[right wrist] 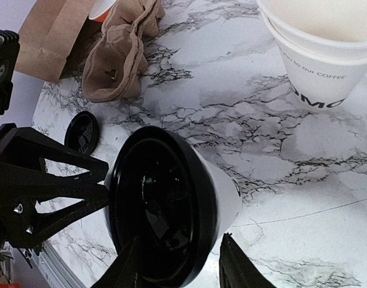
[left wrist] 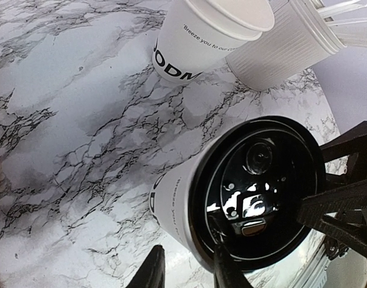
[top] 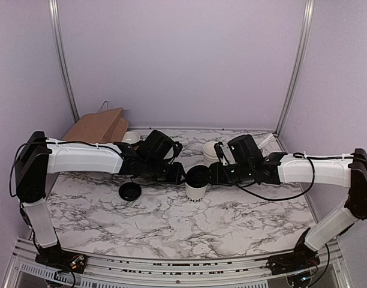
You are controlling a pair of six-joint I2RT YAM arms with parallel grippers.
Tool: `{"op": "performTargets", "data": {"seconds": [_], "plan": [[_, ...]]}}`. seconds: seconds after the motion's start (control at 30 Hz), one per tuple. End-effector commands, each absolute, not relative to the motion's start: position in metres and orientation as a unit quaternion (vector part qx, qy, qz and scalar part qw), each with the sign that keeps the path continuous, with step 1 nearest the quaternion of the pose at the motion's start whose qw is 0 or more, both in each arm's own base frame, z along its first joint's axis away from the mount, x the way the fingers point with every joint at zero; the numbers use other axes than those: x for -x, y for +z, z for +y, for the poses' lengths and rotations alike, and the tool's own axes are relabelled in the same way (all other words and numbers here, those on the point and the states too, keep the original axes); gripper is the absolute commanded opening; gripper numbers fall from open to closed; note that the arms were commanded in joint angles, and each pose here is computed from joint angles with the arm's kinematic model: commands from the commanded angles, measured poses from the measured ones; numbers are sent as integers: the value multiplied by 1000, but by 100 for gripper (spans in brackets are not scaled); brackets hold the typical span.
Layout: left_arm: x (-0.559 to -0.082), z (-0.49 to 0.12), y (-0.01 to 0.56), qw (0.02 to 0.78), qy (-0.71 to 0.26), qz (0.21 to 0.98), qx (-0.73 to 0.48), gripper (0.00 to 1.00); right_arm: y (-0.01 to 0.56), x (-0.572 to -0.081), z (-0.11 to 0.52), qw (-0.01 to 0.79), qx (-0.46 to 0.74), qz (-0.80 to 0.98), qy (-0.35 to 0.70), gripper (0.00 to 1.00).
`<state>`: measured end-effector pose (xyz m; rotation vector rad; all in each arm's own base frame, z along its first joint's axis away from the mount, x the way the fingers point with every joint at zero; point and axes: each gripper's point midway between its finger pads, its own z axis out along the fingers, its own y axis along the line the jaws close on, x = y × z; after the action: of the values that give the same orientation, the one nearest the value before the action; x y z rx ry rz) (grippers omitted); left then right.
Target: Pack the takeout coffee
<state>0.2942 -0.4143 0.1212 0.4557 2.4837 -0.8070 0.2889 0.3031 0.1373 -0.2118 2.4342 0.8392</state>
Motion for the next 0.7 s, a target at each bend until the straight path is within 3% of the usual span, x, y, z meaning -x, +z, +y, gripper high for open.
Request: {"op": "performTargets", "data": {"seconds": [0.0, 0.67], "plan": [[-293, -416, 119, 241, -281, 912, -177, 28, 154, -301, 307, 297, 87, 899, 308, 42], [-291, -419, 118, 238, -280, 912, -184, 28, 166, -296, 329, 338, 150, 908, 199, 26]]}}
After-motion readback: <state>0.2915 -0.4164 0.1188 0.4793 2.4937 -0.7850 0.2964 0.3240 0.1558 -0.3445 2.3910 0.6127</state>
